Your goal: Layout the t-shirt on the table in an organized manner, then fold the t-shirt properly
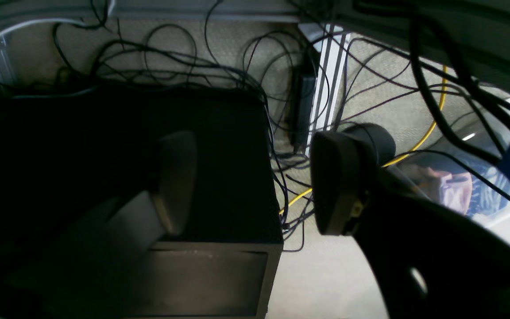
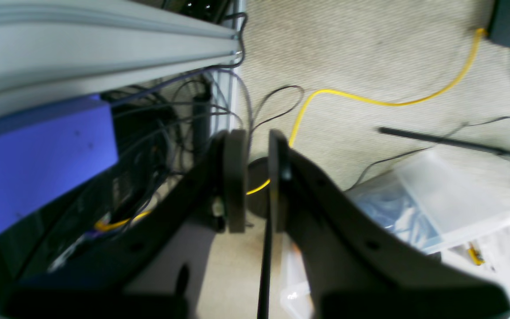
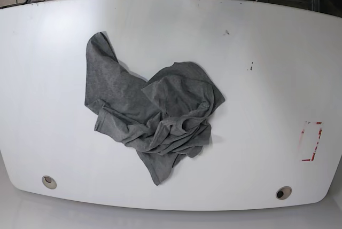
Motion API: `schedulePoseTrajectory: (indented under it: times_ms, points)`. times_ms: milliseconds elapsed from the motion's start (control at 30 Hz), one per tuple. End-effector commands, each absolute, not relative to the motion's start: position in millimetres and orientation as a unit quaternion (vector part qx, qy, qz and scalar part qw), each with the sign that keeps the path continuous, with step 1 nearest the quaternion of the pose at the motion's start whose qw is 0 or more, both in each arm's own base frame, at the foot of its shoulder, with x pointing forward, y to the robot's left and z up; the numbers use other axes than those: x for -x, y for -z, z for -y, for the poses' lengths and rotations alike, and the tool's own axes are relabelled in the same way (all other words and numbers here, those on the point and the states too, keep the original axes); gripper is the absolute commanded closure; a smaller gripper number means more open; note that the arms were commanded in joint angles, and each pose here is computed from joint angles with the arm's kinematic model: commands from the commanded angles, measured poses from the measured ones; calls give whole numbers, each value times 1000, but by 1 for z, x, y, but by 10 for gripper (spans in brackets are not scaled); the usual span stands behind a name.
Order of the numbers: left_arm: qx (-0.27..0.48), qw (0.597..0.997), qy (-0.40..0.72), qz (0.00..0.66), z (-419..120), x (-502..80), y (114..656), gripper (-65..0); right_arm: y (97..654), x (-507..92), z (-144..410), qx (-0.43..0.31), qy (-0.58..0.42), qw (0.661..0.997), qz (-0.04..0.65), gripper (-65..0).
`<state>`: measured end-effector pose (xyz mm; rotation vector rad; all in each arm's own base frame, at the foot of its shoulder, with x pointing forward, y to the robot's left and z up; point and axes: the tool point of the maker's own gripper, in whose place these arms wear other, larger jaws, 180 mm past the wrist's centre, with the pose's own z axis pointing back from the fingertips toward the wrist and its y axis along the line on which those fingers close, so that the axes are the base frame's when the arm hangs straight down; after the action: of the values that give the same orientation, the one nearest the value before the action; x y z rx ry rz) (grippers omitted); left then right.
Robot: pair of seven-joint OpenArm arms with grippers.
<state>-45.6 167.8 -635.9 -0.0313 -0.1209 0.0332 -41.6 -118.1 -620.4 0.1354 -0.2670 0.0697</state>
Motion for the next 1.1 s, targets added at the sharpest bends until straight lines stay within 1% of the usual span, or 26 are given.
schedulePoseTrajectory:
  times_ms: [0,233,300,400,633,867,1067]
  points:
    - [13,998,-13,65,-171,56,628,-374,611,43,112,-72,-37,987,142,-86]
    - [12,995,2,96,-171,70,600,-374,584,45,122,-53,-53,984,162,-86]
    - [11,994,7,112,-171,69,587,-374,575,46,120,-53,-43,983,169,-86]
    - [9,993,18,118,-173,75,566,-374,558,44,120,-58,-35,981,180,-86]
    - [-14,988,15,152,-193,69,515,-374,522,45,112,-95,-49,976,189,-86]
    - [-15,982,11,190,-200,60,472,-374,488,47,112,-93,-69,973,200,-86]
    - [-23,976,16,217,-208,50,436,-374,455,43,107,-86,-67,969,224,-86]
